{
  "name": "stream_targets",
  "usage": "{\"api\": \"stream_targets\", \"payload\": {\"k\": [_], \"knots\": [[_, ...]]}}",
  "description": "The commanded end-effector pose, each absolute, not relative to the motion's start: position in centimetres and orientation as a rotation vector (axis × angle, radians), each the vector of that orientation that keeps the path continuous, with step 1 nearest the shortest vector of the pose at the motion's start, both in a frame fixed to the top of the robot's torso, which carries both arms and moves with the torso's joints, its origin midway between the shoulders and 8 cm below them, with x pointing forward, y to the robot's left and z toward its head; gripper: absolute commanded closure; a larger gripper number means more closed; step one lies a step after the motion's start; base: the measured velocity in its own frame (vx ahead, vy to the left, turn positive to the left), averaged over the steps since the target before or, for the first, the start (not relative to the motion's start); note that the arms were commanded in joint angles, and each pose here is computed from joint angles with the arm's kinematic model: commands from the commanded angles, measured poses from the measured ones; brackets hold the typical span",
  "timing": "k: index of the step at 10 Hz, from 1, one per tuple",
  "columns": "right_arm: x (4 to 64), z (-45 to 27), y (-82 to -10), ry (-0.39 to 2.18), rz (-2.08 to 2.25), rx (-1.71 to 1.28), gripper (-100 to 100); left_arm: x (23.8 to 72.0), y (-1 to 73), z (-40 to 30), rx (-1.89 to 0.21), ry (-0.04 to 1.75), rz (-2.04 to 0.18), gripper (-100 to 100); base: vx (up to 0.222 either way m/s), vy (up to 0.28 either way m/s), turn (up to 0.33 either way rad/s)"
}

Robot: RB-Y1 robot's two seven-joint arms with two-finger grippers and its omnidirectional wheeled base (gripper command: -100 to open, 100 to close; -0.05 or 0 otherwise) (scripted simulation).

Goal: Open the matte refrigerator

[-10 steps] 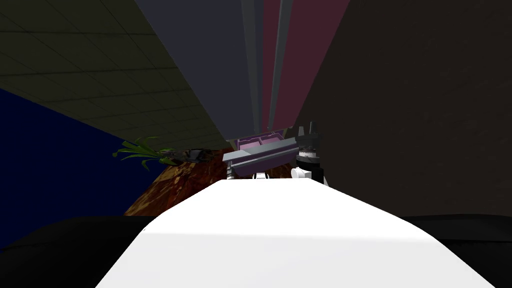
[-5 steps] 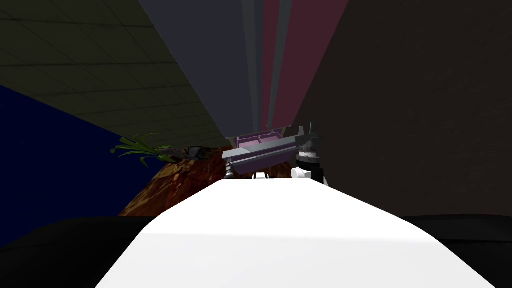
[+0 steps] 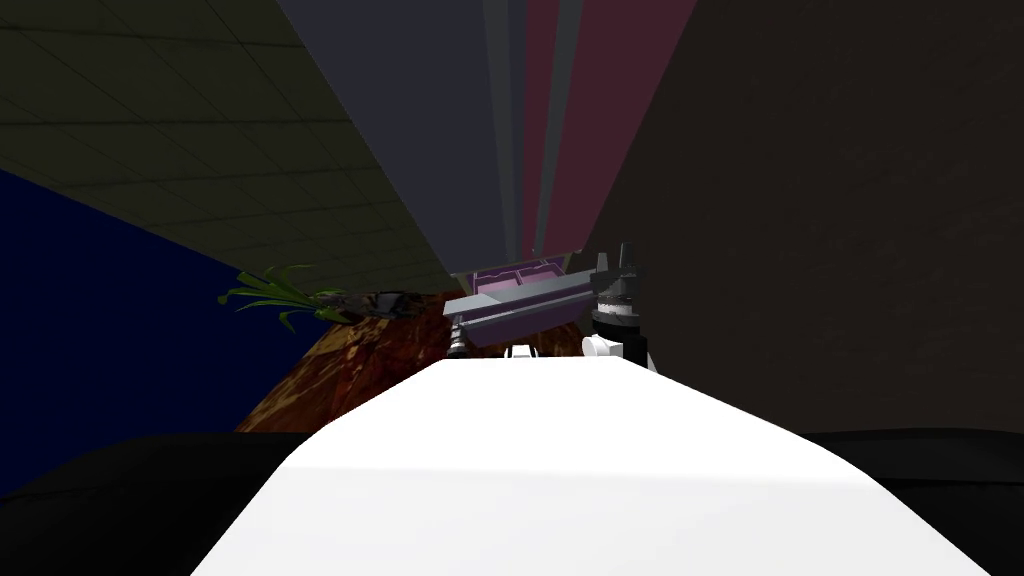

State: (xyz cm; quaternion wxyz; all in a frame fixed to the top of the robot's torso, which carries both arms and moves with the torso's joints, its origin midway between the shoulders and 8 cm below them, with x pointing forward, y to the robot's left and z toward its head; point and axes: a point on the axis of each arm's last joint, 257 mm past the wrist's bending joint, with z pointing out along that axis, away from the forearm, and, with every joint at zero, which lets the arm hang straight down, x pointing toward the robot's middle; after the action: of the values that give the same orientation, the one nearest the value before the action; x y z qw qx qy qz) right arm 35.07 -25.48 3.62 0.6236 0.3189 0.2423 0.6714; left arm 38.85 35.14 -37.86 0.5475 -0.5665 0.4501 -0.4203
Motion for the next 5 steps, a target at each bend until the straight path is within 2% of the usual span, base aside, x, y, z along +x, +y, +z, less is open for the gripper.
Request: {"api": "stream_targets", "payload": {"k": [1, 5], "knots": [[35.1, 3.6, -25.5, 0.556, 1.542, 0.732, 0, 38.6, 35.1, -38.4, -1.355, 1.073, -0.99, 0, 0.0, 0.0, 0.0], [35.1, 3.6, -25.5, 0.556, 1.541, 0.732, 0, 38.0, 35.0, -39.4, -1.38, 1.086, -0.98, 0, 0.0, 0.0, 0.0]]}}
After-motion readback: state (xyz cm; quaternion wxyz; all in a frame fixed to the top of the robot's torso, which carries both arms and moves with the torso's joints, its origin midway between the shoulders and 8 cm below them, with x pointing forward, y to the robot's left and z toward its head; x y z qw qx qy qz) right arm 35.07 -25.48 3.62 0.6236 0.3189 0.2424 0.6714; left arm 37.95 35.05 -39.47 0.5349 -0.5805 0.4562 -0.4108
